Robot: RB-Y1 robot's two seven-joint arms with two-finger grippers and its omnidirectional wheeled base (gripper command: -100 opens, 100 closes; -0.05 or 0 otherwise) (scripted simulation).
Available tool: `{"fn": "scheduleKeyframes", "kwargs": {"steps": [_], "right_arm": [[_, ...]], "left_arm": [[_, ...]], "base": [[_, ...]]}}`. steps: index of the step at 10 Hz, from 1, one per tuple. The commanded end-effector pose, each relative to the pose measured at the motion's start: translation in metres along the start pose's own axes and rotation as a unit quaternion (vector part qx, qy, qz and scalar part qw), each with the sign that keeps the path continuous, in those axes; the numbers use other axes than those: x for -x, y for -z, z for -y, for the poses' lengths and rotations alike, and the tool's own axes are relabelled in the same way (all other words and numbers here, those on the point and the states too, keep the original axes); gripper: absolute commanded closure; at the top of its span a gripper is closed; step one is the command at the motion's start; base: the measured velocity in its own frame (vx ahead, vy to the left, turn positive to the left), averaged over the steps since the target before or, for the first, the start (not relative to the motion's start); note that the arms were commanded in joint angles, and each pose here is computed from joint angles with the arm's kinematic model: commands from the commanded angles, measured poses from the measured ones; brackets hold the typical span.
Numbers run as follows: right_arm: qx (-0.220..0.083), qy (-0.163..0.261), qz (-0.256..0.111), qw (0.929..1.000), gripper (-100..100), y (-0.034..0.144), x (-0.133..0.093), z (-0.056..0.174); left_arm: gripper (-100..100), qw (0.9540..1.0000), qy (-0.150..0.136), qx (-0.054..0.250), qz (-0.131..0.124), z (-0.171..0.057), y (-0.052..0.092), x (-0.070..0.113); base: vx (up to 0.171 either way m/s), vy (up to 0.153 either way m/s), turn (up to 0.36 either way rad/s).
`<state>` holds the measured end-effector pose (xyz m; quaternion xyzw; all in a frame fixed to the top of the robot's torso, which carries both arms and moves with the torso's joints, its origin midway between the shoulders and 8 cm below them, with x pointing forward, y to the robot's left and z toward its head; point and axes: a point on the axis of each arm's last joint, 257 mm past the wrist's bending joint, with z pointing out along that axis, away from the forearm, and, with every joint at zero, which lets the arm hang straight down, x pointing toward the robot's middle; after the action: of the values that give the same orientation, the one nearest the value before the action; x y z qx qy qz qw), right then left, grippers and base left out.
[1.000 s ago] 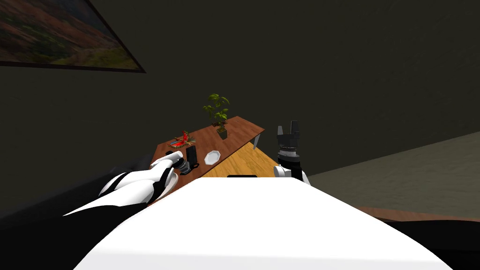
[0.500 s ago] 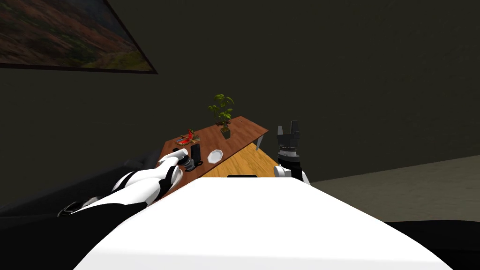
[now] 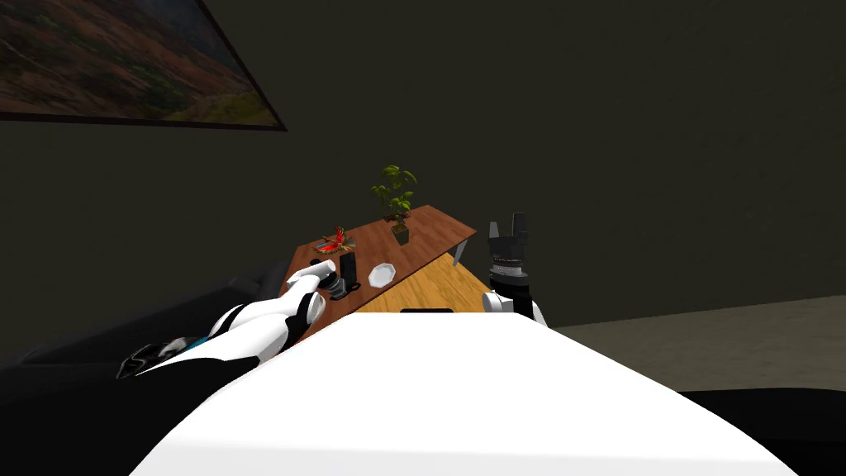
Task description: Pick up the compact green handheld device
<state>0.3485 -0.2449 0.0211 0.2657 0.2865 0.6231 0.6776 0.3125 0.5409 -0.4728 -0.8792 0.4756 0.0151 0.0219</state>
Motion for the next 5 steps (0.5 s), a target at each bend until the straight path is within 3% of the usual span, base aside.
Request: {"fn": "scheduleKeyframes", "kwargs": {"steps": [1, 2, 4, 5], "right_arm": [[0.0, 0.0, 0.0, 1.0, 0, 0.0, 0.0, 0.0], [0.0, 0.0, 0.0, 1.0, 0, 0.0, 0.0, 0.0], [0.0, 0.0, 0.0, 1.0, 0, 0.0, 0.0, 0.0], [0.0, 0.0, 0.0, 1.0, 0, 0.0, 0.0, 0.0]], "left_arm": [[100, 0.9999, -0.01, 0.005, 0.0, -0.002, 0.001, -0.013], [100, 0.9997, -0.02, 0.0, -0.011, 0.002, 0.006, -0.033], [100, 0.9997, -0.025, -0.005, -0.001, 0.007, 0.009, -0.029], [100, 0.9994, -0.034, -0.007, -0.002, 0.008, 0.013, -0.042]], "base": [[0.011, 0.015, 0.157], [0.026, 0.022, 0.25], [0.015, 0.01, 0.024], [0.013, 0.016, 0.153]]}}
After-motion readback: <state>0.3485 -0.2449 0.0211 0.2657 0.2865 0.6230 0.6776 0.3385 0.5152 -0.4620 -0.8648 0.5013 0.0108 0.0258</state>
